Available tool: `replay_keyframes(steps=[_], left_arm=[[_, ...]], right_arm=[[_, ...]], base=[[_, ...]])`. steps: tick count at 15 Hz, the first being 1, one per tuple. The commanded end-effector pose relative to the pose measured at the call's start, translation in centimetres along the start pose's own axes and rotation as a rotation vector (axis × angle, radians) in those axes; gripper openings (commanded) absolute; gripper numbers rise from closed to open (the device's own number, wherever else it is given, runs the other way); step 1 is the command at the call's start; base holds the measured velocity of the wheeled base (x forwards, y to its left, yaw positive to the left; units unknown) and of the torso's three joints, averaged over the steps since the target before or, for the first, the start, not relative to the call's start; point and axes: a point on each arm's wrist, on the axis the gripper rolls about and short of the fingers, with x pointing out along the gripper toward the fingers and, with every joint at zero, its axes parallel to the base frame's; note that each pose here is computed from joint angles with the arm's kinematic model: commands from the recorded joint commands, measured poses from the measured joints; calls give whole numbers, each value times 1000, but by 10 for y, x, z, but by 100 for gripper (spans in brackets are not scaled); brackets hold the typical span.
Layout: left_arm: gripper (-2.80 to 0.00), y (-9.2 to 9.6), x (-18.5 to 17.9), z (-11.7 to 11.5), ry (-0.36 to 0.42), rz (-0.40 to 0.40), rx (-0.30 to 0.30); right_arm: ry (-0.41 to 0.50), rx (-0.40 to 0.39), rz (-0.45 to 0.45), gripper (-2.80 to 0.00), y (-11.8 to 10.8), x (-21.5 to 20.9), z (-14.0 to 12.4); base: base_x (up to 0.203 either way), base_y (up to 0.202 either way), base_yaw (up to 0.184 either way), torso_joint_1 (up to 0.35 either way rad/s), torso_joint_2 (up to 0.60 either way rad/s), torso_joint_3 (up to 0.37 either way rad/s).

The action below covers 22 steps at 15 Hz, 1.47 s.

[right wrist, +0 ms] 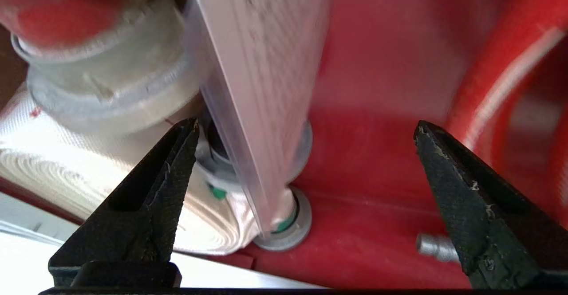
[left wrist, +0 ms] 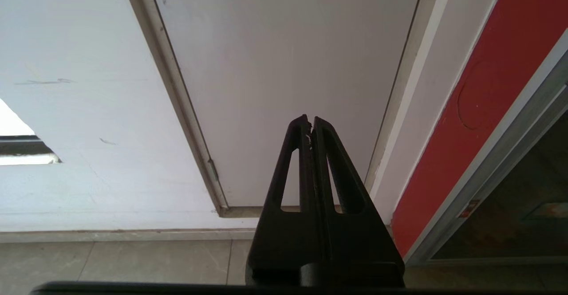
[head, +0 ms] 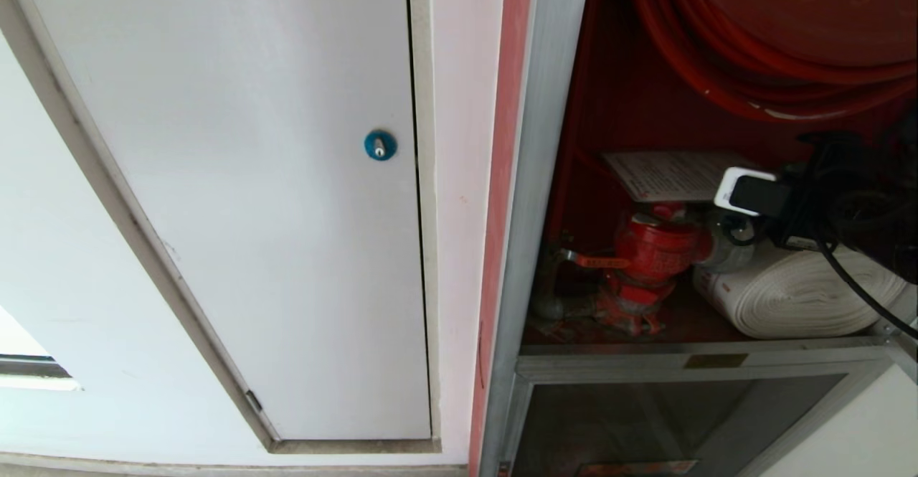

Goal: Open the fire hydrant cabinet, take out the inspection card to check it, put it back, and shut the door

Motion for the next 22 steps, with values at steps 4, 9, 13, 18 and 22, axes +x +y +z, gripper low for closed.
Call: replay_keyframes(steps=[4,9,13,18,22], left_arm=[[-280,0,0,0,1,0,-1],[-280,0,0,0,1,0,-1],[-280,0,0,0,1,0,-1],[-280,0,0,0,1,0,-1],[-280,0,0,0,1,0,1]], right_arm=[[1,-8,-5,0,7,16,5],[6,-1,-18,-280,3,25,6],[5,-1,-24,-280,1,25,7],[4,2,-32,-280,-1,19,5],[6,-1,-19,-280,3,5,-1]], base=[[0,0,0,0,0,0],[0,0,0,0,0,0],[0,0,0,0,0,0],[0,0,0,0,0,0],[0,0,0,0,0,0]])
